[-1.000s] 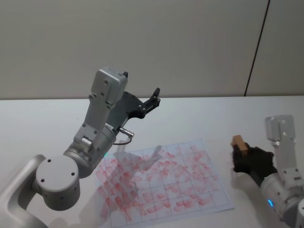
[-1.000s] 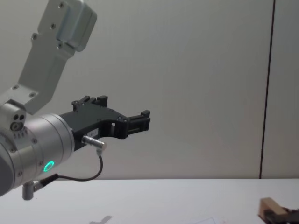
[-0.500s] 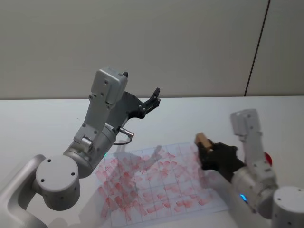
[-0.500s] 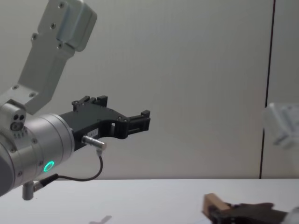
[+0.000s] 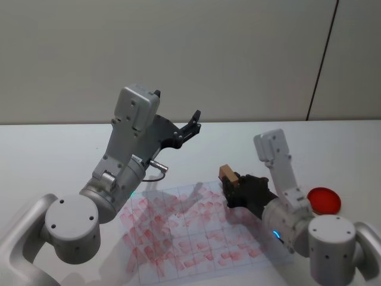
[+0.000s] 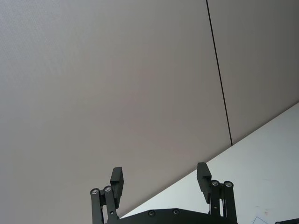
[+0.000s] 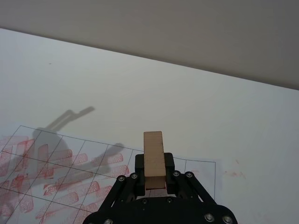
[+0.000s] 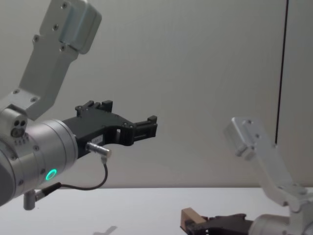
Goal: Use the one hand to pick up the stamp and affix it onto the A4 paper.
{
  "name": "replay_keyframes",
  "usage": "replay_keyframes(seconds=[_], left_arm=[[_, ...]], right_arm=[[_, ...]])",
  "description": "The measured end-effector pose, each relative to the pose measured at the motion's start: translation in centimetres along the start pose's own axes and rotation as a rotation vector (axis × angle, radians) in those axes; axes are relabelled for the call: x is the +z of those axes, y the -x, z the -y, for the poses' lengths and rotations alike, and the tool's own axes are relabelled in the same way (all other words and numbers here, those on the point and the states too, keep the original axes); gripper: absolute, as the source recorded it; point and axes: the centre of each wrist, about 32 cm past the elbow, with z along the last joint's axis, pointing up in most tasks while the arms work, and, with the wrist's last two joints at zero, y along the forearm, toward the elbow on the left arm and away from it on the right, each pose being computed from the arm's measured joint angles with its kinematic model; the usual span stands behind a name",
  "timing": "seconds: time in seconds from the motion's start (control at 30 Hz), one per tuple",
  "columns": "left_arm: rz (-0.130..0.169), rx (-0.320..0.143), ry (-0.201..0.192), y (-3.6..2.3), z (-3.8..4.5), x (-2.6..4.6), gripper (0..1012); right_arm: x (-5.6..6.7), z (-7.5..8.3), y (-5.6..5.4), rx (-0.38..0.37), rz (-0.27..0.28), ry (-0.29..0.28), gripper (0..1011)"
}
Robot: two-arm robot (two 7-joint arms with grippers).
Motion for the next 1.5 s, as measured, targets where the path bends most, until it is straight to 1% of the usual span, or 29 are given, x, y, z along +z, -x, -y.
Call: replay_keyframes(seconds=[0.17,0.2,0.23,0.63,1.1,1.5], left_arm=[[0.000,0.000,0.000,0.00,0.00,0.00,1001],[0.000,0.000,0.000,0.00,0.00,0.00,1001],[0.000,0.000,0.000,0.00,0.00,0.00,1001],[0.000,0.000,0.000,0.00,0.00,0.00,1001],[0.000,0.000,0.000,0.00,0.00,0.00,1001],[0.000,0.000,0.000,0.00,0.00,0.00,1001]], right_arm=[[0.3,-1.1,0.1,0.006,0.000,0.028,219],[0.3,-1.1,0.1,0.006,0.000,0.028,220],[0.5,-1.5,0.2,0.009,0.000,0.040,219],[0.9,-2.8,0.4,0.026,0.001,0.094,219],[1.2,-3.3,0.7,0.034,0.006,0.141,219],[1.1,-3.4,0.9,0.033,0.010,0.159,219]])
